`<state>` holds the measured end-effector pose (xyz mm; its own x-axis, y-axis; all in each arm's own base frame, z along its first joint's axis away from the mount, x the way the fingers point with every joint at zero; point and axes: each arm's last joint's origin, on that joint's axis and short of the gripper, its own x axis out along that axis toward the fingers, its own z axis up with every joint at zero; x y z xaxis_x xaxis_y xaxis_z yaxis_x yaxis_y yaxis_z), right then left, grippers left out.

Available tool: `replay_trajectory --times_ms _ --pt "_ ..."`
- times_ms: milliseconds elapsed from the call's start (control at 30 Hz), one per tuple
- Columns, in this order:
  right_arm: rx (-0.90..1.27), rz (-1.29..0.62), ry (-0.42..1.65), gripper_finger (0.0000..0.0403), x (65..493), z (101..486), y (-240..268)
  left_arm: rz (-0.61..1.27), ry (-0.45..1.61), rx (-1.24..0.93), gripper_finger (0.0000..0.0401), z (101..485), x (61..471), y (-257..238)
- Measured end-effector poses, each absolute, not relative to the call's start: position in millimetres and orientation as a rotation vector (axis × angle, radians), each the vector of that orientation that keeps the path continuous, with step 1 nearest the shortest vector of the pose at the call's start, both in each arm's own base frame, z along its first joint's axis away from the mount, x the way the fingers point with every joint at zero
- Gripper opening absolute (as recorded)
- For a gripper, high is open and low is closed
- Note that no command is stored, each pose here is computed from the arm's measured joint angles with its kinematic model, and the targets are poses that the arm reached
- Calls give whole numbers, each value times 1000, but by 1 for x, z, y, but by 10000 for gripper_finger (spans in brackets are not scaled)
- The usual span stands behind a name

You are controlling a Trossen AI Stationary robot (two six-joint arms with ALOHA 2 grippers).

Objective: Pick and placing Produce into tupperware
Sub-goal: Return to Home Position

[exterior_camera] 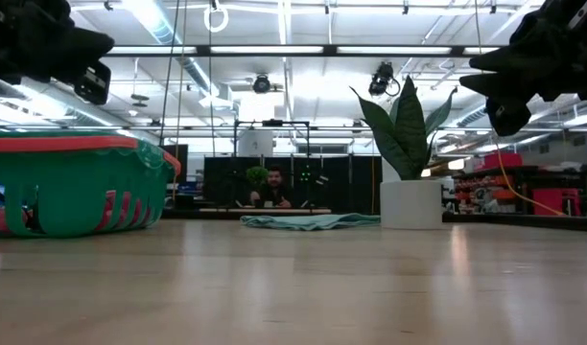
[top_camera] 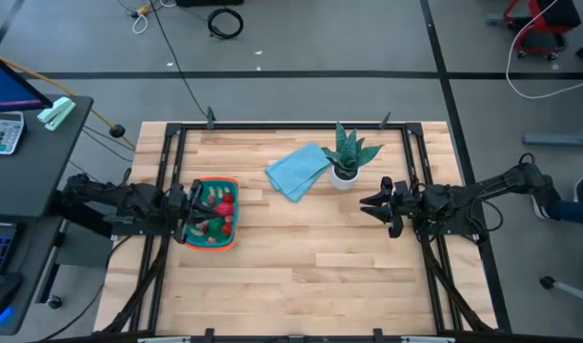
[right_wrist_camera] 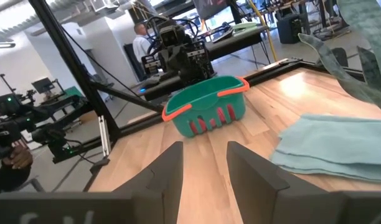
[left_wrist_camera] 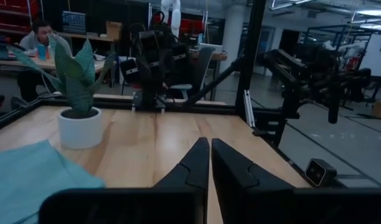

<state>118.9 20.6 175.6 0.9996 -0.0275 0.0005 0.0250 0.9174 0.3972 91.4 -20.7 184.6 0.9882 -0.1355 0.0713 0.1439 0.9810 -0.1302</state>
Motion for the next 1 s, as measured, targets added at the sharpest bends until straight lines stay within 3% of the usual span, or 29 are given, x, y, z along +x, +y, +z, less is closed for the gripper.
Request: replay_trajectory --times_ms 1000 --pt "409 -27 -8 132 119 176 21 -132 37 -194 36 175 92 -21"
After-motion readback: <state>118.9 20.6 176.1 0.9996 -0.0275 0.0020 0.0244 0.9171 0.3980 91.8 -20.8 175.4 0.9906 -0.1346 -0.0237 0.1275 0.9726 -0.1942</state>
